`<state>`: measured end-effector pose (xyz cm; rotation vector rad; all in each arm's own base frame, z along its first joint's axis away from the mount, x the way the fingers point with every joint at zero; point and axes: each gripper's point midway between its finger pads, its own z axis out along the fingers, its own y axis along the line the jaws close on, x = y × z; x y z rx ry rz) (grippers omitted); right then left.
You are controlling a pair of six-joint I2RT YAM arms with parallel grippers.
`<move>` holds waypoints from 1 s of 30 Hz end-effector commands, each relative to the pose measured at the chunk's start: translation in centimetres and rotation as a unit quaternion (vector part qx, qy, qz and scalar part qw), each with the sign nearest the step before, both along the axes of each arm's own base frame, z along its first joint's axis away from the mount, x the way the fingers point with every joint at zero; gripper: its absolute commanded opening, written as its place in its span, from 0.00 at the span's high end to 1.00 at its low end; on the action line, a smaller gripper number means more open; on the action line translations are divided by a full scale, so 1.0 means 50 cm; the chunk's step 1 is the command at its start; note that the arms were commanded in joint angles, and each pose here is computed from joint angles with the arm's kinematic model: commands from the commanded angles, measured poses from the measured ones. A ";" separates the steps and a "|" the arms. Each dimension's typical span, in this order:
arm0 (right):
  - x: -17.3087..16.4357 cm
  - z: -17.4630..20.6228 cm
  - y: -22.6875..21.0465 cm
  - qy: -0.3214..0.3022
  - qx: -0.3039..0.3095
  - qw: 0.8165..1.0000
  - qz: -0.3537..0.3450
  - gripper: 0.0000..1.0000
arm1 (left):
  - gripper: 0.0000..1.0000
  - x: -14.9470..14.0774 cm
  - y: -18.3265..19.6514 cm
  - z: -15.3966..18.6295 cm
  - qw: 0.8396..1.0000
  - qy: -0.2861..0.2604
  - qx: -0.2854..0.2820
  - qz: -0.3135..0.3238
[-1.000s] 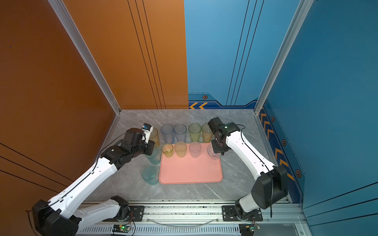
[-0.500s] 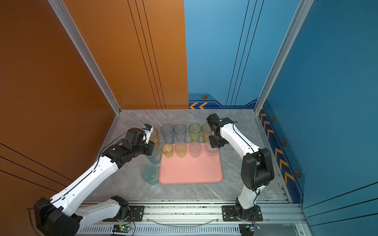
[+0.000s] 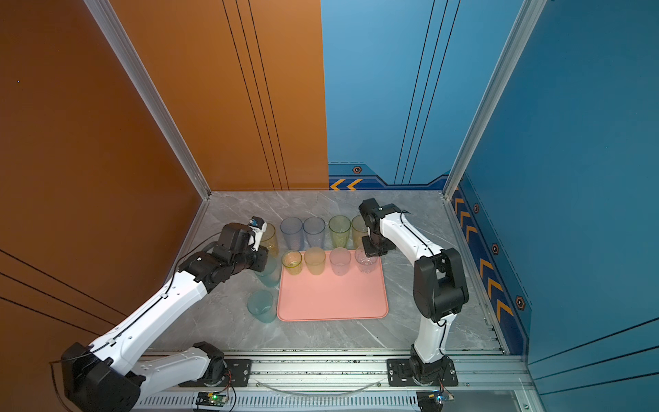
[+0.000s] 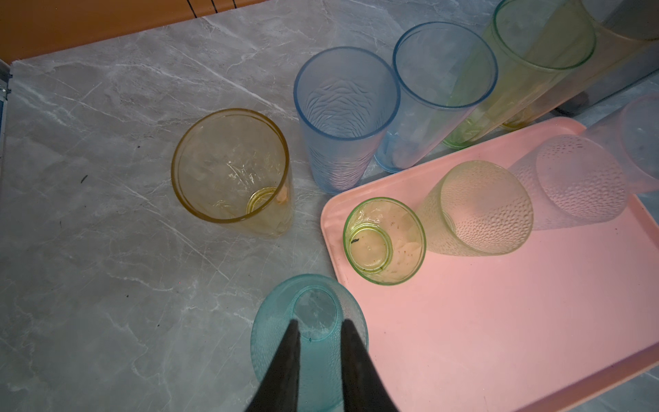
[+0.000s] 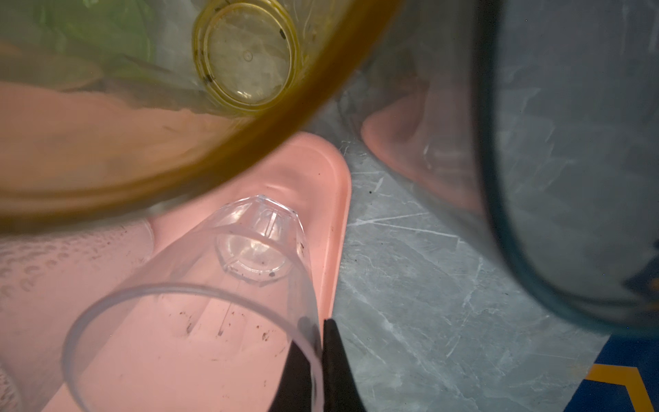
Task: Place the glasses into the tray
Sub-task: Place the glass on the tray.
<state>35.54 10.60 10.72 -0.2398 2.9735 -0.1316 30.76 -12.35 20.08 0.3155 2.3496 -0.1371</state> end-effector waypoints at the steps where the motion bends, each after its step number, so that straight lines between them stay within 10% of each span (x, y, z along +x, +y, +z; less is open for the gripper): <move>1: 0.020 0.011 0.006 -0.012 0.010 1.000 0.004 1.00 | 0.77 0.013 0.005 0.040 1.000 -0.015 0.000 0.004; 30: 0.007 -0.028 0.004 0.019 0.017 1.000 0.005 0.89 | 0.77 0.001 0.014 0.050 1.000 -0.001 0.009 0.002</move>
